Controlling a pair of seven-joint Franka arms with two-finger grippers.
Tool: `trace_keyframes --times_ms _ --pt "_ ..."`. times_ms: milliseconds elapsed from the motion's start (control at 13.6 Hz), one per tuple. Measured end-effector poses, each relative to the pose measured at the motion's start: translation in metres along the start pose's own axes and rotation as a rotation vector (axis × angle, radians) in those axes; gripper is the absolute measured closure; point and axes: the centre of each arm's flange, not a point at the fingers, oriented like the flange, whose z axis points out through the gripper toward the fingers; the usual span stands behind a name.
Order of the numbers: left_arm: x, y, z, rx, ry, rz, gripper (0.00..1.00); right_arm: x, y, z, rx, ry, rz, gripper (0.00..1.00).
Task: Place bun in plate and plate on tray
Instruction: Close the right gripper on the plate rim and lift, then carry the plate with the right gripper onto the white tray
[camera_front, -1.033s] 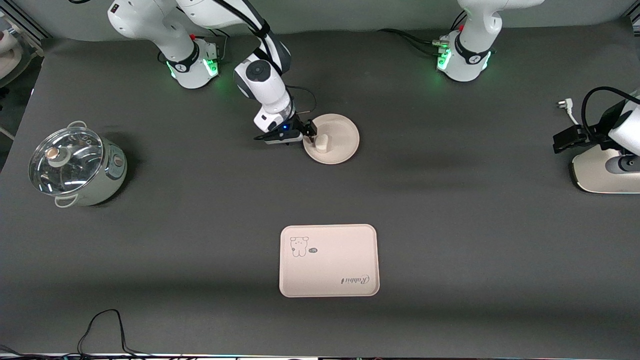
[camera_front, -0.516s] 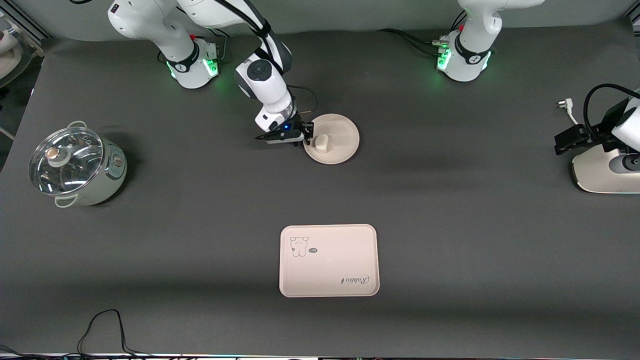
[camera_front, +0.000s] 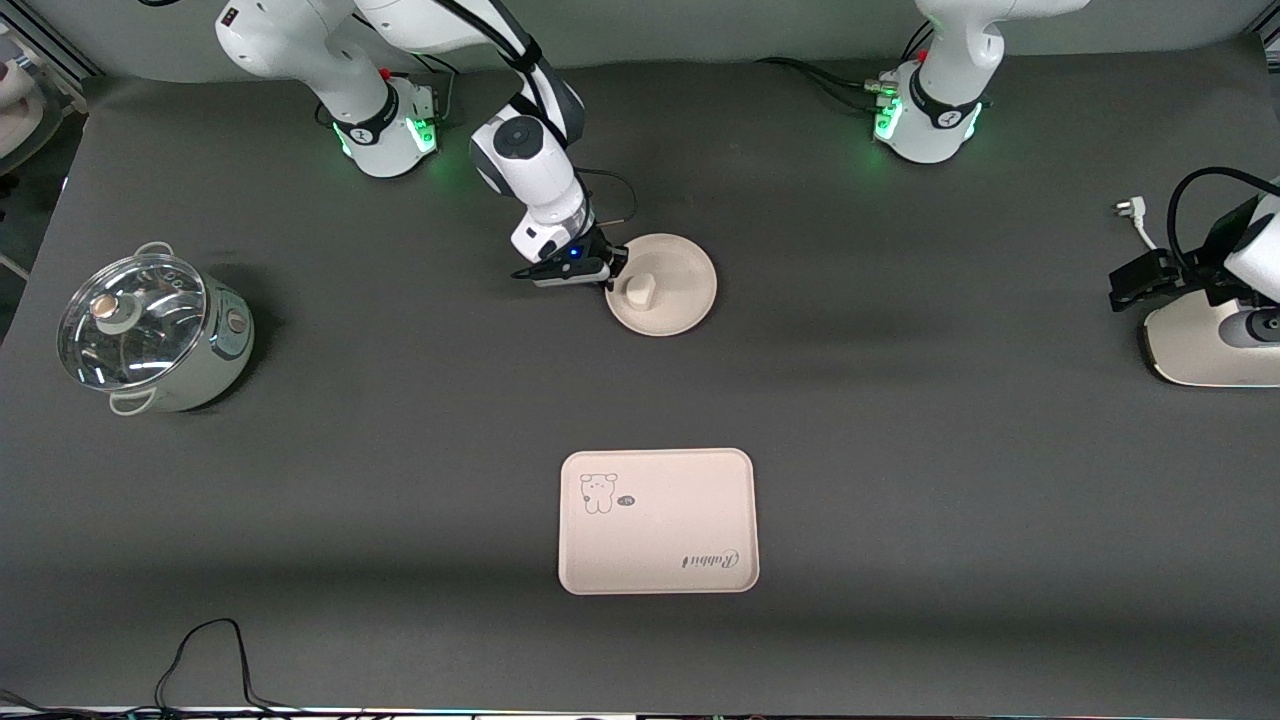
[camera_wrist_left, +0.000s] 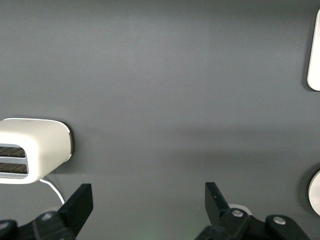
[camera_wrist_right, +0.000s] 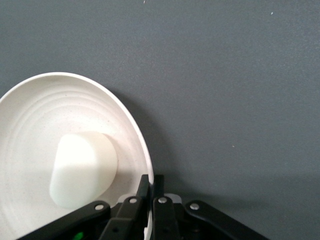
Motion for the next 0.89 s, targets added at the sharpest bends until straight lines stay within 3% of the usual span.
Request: trace_keyframes --times_ms 295,664,885 --pt "0.001 0.0 -0.003 -0.001 0.008 0.0 0.0 0.018 -0.008 -0.026 0.03 0.02 0.021 0.96" --pt "0.001 0.0 -0.004 -0.001 0.01 0.0 0.0 0.057 -0.017 -0.111 0.078 0.029 0.047 0.96" --pt "0.001 0.0 -0.004 -0.002 0.009 0.0 0.0 0.064 -0.019 -0.125 0.101 0.034 0.074 0.96"
